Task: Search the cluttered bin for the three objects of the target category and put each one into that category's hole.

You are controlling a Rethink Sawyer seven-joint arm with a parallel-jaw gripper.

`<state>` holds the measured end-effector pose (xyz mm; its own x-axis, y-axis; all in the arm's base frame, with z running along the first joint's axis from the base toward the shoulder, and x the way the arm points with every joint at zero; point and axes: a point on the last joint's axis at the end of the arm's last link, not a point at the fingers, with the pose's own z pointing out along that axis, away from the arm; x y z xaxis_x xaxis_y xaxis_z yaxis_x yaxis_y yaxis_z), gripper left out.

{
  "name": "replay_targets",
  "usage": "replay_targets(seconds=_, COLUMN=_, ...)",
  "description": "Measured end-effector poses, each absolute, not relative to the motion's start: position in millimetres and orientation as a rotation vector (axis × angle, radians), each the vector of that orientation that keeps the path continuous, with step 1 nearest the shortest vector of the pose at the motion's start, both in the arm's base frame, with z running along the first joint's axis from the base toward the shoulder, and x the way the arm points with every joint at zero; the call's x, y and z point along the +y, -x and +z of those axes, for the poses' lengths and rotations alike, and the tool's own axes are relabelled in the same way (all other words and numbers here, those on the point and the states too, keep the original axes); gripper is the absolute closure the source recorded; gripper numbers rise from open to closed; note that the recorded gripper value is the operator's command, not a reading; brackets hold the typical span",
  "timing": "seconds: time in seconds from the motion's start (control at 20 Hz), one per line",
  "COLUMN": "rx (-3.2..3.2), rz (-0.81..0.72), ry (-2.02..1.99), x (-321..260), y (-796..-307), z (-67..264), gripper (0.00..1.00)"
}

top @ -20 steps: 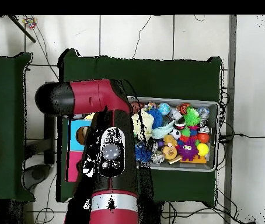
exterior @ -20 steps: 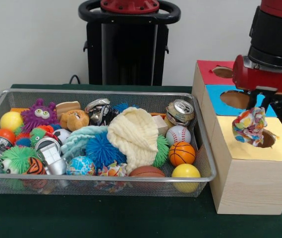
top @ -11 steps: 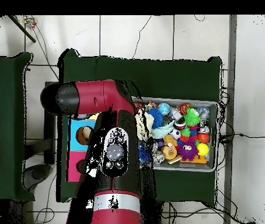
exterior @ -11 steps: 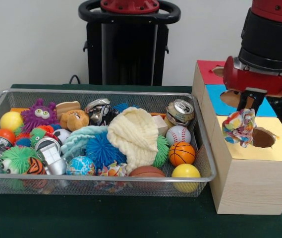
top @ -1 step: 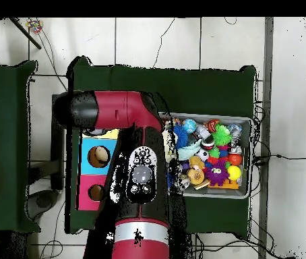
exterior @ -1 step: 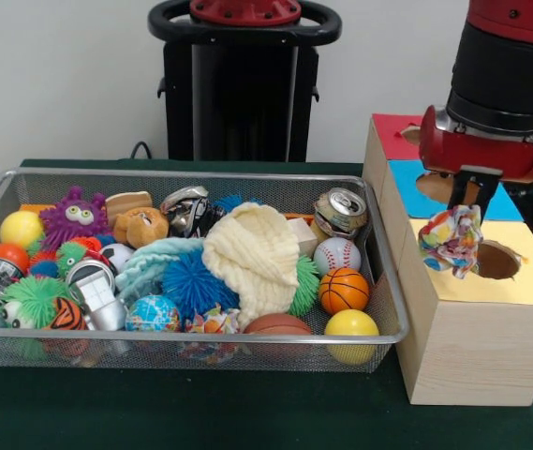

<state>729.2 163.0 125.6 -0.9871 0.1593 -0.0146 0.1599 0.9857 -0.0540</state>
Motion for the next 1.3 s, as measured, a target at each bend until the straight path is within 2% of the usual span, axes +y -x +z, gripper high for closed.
replay_targets(seconds=0.9, rx=3.258, rz=0.087, ry=-0.346, x=180.0, y=-718.9, z=126.7, gripper=1.0)
replay_targets(seconds=1.3, rx=3.286, rz=0.168, ry=-0.362, x=193.8, y=-706.0, z=116.5, gripper=1.0)
